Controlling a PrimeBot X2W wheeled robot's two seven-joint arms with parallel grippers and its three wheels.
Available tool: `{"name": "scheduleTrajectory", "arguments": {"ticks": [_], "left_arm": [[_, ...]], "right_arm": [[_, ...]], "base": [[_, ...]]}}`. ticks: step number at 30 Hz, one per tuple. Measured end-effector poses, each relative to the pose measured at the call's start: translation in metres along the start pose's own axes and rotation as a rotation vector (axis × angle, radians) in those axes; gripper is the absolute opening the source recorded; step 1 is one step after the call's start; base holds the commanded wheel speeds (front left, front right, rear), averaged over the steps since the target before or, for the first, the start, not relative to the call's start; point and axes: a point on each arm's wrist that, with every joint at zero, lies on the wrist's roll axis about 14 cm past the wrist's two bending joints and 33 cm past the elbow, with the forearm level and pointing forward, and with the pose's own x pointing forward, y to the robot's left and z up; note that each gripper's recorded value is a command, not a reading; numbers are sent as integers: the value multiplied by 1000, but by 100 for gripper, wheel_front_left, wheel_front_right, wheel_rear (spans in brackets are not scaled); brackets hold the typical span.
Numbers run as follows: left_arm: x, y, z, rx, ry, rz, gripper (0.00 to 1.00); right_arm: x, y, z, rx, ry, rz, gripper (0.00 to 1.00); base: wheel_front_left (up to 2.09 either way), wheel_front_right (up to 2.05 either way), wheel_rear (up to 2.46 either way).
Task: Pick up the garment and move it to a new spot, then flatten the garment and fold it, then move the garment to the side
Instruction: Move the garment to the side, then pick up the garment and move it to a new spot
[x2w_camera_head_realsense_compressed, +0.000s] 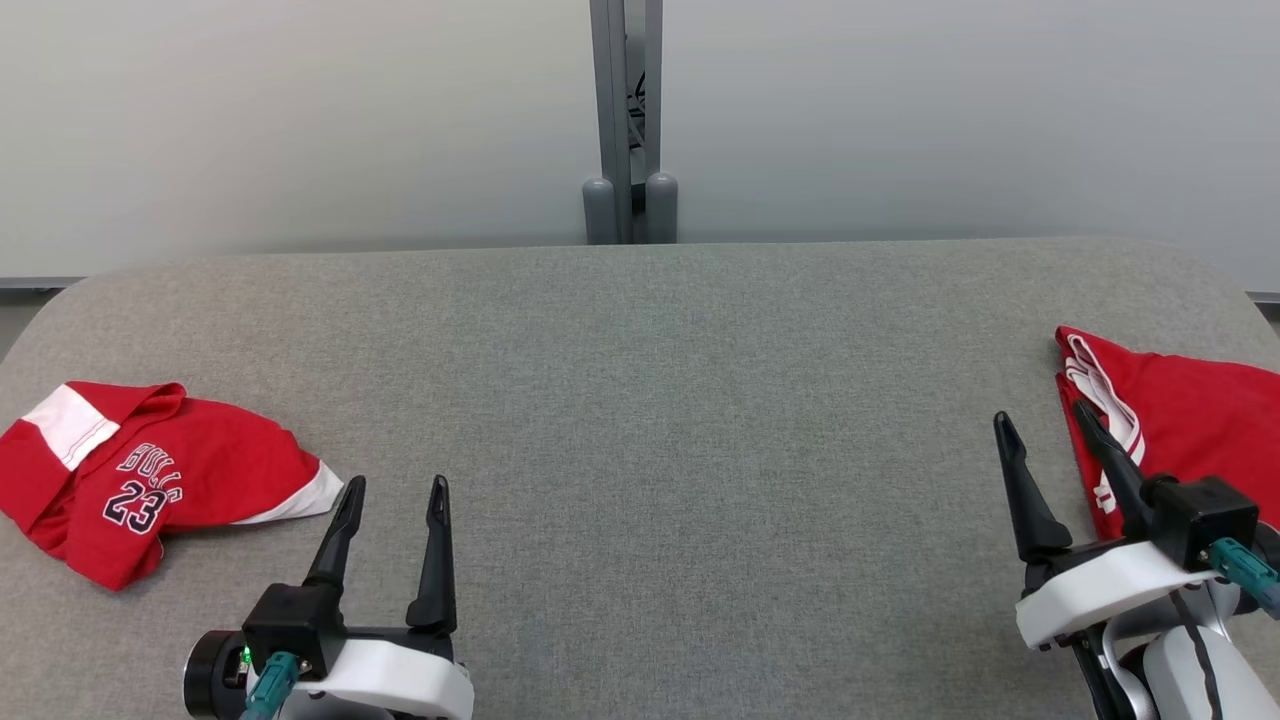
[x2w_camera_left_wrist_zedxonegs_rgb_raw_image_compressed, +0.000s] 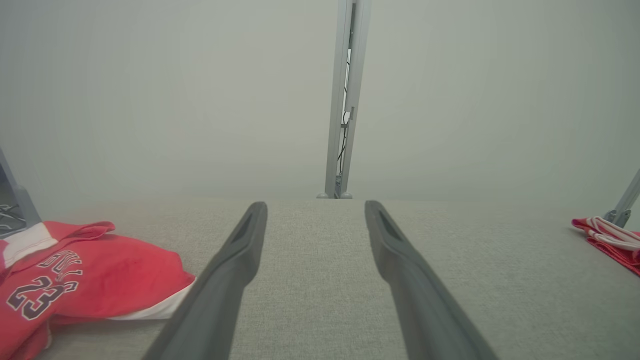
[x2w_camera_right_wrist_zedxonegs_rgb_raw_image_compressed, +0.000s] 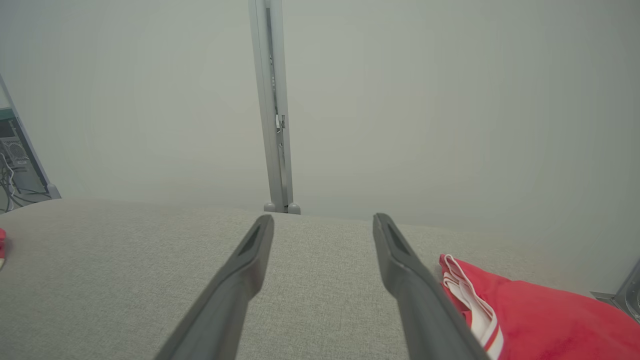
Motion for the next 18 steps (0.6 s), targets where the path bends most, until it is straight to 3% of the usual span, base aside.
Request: {"name": "scheduleTrajectory", "arguments": {"ticks": [18], "left_arm": [[-10,6,-1,9,3,11,100]], "right_arm": [[-5,14,-11,24,29,36,100]], "base": [[0,0,0]]}}
